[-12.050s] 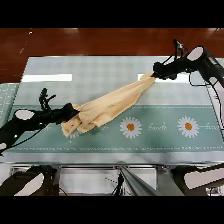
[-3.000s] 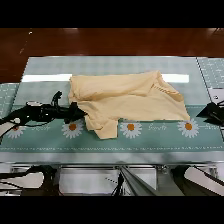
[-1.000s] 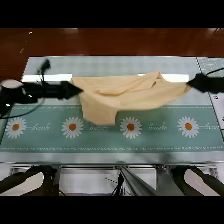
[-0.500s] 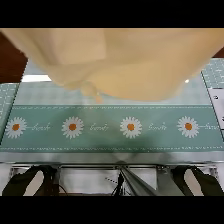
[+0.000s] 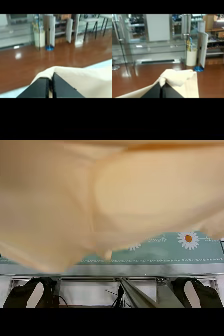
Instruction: Fold the shirts.
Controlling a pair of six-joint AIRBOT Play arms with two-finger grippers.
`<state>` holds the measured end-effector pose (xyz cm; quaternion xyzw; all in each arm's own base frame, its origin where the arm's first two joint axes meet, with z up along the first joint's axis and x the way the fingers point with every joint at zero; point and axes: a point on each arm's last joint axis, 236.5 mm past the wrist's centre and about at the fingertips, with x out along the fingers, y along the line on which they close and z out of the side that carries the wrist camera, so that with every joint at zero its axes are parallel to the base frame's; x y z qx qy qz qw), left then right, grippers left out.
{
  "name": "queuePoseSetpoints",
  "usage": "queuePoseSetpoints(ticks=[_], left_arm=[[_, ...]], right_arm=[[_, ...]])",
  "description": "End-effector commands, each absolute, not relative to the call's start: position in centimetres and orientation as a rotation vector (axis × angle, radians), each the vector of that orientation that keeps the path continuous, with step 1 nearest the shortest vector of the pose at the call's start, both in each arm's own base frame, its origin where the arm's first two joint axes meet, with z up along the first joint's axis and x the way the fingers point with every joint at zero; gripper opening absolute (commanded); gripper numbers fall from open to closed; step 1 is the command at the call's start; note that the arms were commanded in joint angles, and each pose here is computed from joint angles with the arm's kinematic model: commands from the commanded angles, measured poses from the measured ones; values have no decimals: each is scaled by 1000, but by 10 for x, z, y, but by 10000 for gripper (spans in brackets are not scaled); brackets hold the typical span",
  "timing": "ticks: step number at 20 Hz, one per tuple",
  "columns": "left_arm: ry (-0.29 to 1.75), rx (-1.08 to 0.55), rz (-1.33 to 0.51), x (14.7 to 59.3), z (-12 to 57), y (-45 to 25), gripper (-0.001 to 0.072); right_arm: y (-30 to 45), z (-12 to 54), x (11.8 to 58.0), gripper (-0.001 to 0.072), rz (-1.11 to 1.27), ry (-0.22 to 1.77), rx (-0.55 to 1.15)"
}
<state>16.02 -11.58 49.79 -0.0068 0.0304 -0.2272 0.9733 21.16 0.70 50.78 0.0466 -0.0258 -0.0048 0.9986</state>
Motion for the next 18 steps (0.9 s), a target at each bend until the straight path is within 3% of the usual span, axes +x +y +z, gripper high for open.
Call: queuePoseSetpoints(ticks=[1, 7, 12, 18], left_arm=[[248, -44, -365, 159, 458, -97, 22], [679, -79, -358, 204, 372, -75, 23], [1033, -201, -420, 313, 267, -64, 24], [1153, -239, -501, 453, 129, -89, 25]], right_arm=[[-13, 482, 198, 26, -119, 74, 68], [-34, 342, 230, 26, -104, 718, 116], [-50, 251, 317, 26, 0, 1020, 240], [-65, 133, 434, 26, 77, 1159, 418]])
